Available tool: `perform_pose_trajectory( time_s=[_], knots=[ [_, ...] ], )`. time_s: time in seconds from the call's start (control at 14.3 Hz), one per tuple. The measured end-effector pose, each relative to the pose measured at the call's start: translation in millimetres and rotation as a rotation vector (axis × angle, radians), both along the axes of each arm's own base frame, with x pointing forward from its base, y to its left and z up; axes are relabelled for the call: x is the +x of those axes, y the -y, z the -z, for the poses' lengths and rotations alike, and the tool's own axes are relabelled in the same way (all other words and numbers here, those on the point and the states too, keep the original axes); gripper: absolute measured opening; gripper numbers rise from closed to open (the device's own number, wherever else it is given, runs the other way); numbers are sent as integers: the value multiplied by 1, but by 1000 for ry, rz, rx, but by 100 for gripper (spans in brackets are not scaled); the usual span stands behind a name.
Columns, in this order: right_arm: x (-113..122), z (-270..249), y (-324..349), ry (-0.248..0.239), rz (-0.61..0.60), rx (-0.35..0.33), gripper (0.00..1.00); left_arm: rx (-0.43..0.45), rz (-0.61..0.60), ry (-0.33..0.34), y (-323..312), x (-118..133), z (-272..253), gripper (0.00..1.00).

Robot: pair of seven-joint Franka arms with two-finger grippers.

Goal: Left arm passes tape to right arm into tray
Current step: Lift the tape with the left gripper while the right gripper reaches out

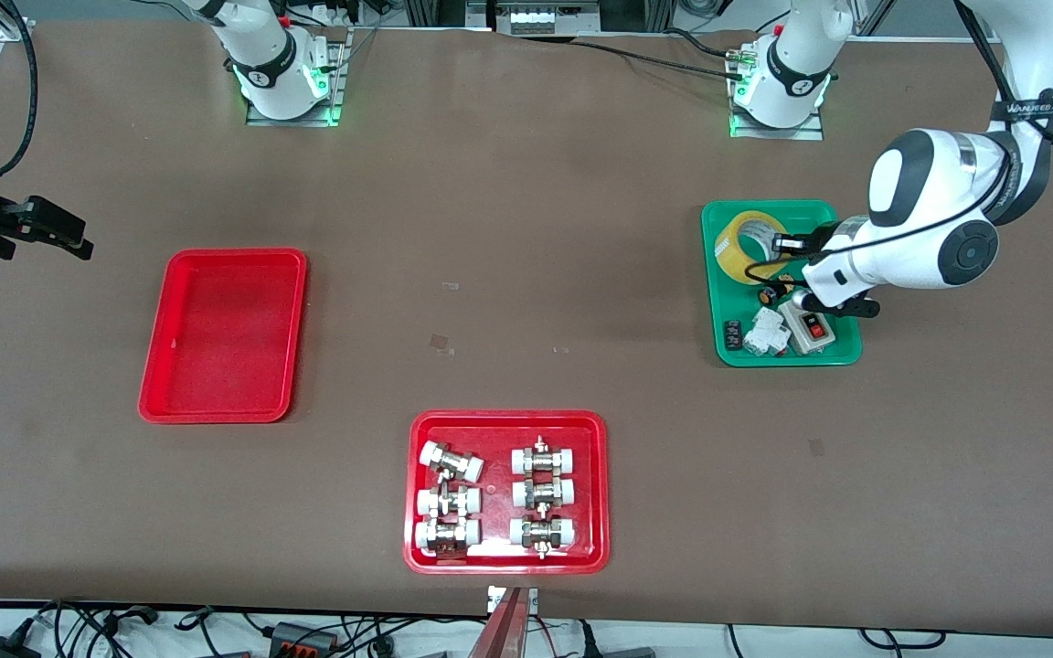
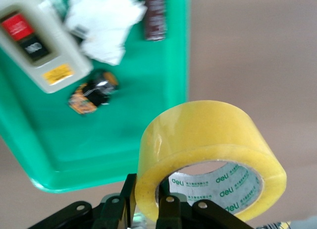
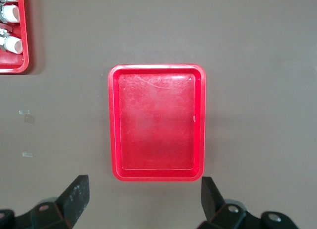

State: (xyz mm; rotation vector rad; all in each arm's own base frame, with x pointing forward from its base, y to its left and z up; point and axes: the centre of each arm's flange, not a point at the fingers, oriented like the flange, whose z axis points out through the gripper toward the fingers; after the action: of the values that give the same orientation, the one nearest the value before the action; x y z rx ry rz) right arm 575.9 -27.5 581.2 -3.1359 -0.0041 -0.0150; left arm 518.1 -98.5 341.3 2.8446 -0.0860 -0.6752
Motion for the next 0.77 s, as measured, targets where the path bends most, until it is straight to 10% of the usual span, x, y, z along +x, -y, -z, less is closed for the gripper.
perform_pose_trajectory(
  time_s=[0.77],
  knots=[
    [-3,12,-2,-64,-5,2,100,-335,-266,-102,250,-5,-162,22]
  ],
)
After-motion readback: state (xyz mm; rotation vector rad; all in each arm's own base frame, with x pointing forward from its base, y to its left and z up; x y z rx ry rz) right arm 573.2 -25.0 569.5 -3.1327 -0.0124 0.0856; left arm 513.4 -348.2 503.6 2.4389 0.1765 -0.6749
